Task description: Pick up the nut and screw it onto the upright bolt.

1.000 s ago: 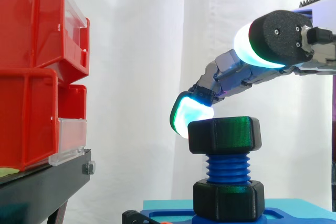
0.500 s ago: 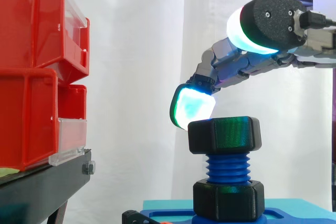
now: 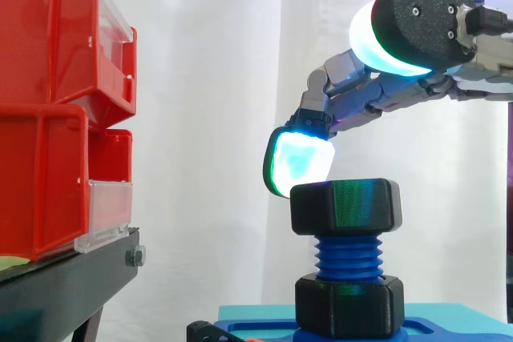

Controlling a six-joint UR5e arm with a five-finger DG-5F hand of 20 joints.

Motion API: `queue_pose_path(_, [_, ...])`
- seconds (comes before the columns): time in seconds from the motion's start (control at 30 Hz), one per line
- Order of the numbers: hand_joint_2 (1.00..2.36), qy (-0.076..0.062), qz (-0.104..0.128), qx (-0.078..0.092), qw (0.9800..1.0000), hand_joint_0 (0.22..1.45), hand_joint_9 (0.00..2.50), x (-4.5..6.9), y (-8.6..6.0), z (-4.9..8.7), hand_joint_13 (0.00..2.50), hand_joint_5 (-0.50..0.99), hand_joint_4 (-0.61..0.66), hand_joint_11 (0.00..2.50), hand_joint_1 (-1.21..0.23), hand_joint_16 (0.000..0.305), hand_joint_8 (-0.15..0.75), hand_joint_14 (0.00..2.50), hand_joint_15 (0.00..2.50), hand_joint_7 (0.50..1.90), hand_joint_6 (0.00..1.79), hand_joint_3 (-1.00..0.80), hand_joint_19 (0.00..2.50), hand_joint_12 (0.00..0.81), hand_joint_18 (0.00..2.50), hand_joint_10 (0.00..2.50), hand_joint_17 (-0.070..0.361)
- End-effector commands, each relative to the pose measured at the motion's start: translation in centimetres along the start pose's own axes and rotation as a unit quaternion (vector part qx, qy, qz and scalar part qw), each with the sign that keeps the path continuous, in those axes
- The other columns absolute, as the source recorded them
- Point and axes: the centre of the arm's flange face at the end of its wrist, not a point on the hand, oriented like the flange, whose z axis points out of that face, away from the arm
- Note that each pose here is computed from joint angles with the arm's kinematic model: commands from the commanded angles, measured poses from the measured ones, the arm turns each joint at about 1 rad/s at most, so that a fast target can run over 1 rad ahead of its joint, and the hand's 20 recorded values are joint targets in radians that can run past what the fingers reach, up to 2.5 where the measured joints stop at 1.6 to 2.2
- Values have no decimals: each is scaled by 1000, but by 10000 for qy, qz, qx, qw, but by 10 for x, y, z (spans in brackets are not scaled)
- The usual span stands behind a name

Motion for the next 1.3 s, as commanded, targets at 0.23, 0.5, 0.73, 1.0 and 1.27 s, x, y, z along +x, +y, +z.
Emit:
queue_pose_path(0.23, [1000,72,-31,0,10000,510,463,1,-1,-1,333,-108,282,0,-23,47,273,0,0,1178,503,-500,0,368,88,0,105])
queue_pose_path(0.5, [1000,256,-127,14,9996,515,504,4,-5,-5,385,-86,255,0,-5,46,278,0,0,1295,502,-500,0,359,138,0,104])
queue_pose_path(0.73, [1000,386,-193,36,9991,519,580,6,-10,-7,443,-58,253,0,-9,45,285,0,0,1382,501,-500,26,345,216,0,101])
queue_pose_path(1.0, [1000,550,-285,58,9981,524,670,4,-13,-9,519,-31,252,0,-23,43,290,0,0,1442,500,-500,63,329,298,0,98])
queue_pose_path(1.27, [1000,945,-454,73,9945,527,763,-8,-18,-12,574,-14,234,0,-31,42,292,0,0,1355,562,-500,91,315,405,0,94])
